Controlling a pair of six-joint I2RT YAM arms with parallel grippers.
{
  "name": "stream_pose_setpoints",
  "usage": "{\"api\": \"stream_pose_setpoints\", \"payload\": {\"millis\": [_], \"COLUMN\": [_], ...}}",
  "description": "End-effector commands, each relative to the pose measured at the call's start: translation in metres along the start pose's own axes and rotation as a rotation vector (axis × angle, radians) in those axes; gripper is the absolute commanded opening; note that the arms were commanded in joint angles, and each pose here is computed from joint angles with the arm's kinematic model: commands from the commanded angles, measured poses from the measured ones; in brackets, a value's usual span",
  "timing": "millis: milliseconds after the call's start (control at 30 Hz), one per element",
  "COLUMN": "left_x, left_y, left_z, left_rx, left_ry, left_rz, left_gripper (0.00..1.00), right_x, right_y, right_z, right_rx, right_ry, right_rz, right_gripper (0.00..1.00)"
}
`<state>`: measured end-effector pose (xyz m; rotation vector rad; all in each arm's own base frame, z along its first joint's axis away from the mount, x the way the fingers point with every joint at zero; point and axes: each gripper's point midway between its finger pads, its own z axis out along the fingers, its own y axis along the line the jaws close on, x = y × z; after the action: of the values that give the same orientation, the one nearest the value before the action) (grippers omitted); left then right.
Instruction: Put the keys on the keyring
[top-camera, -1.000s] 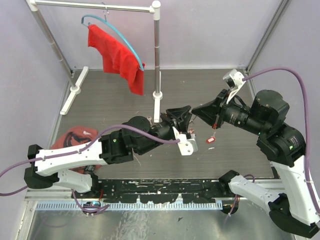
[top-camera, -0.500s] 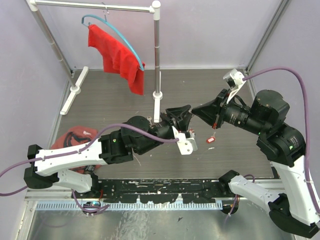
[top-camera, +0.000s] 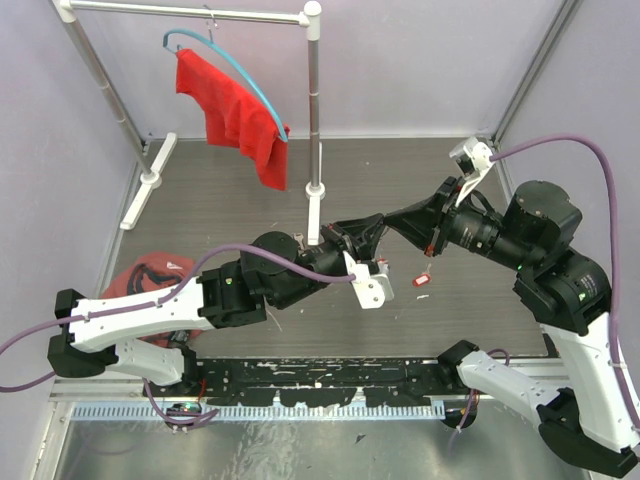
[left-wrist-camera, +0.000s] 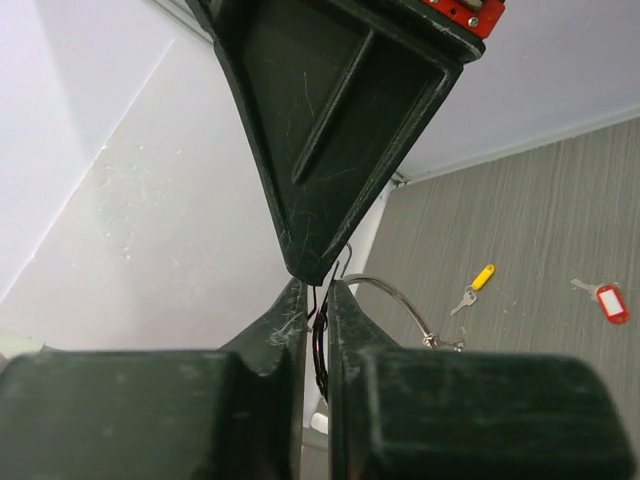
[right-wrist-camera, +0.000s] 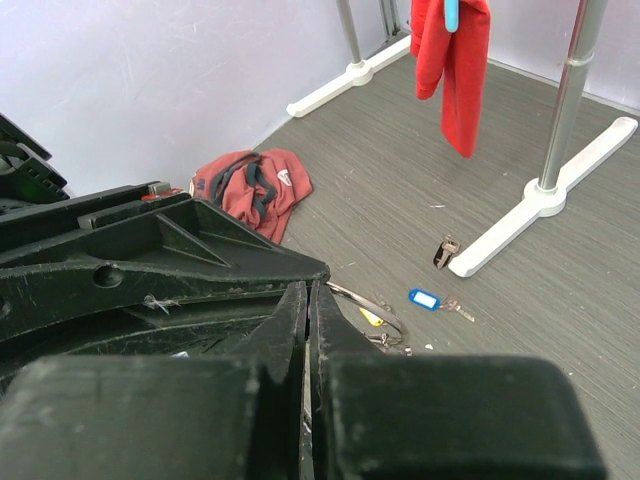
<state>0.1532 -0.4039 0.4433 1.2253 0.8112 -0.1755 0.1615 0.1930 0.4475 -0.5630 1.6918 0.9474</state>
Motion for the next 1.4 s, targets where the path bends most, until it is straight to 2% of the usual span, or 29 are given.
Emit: {"api": "stream_pose_setpoints", "payload": {"millis": [0, 67, 200, 233, 333, 400, 500, 600, 633, 700, 767, 967, 1100, 1367], "left_x": [-0.022, -0.021, -0.019, -0.018, -0.016, -0.013, -0.008, -0.002, 0.000, 0.003, 0.005, 0.004, 0.001, -0.003], "left_y": [0.027, 0.027, 0.027, 0.025, 0.025, 0.024, 0.022, 0.020, 0.020, 0.021, 0.021, 0.021, 0.023, 0.025], "left_z": [-0.006, -0.006, -0.006, -0.005, -0.005, -0.005, -0.006, -0.006, -0.006, -0.006, -0.005, -0.003, -0.003, -0.004], "left_rx": [-0.080, -0.080, -0.073, -0.070, -0.071, -0.070, -0.069, -0.069, -0.073, -0.083, -0.084, -0.086, -0.087, -0.087], "left_ry": [-0.074, -0.069, -0.057, -0.053, -0.040, -0.030, -0.006, 0.018, 0.028, 0.048, 0.064, 0.063, 0.052, 0.035], "left_rz": [-0.043, -0.041, -0.032, -0.027, -0.016, -0.011, -0.004, -0.008, -0.012, -0.018, -0.019, -0.027, -0.034, -0.037], "left_gripper": [0.10, 0.01, 0.00, 0.00, 0.00, 0.00, 0.00, 0.00, 0.00, 0.00, 0.00, 0.00, 0.00, 0.00], "right_x": [-0.006, -0.006, -0.008, -0.010, -0.017, -0.026, -0.040, -0.044, -0.043, -0.039, -0.036, -0.025, -0.024, -0.016], "right_y": [0.005, 0.005, 0.003, 0.001, -0.005, -0.007, -0.011, -0.024, -0.028, -0.030, -0.022, 0.015, 0.010, 0.000], "right_z": [-0.001, -0.001, -0.004, -0.005, -0.012, -0.021, -0.040, -0.052, -0.053, -0.051, -0.044, -0.018, -0.010, -0.001], "right_rx": [-0.024, -0.020, -0.003, 0.008, 0.058, 0.088, 0.152, 0.237, 0.258, 0.262, 0.205, -0.043, -0.030, 0.005], "right_ry": [-0.028, -0.031, -0.044, -0.051, -0.094, -0.146, -0.250, -0.312, -0.316, -0.300, -0.272, -0.172, -0.150, -0.117], "right_rz": [-0.004, -0.006, -0.012, -0.015, -0.037, -0.056, -0.083, -0.092, -0.090, -0.089, -0.087, -0.069, -0.043, -0.010], "right_gripper": [0.01, 0.01, 0.02, 0.06, 0.31, 0.42, 0.50, 0.54, 0.54, 0.47, 0.45, 0.52, 0.52, 0.35]}}
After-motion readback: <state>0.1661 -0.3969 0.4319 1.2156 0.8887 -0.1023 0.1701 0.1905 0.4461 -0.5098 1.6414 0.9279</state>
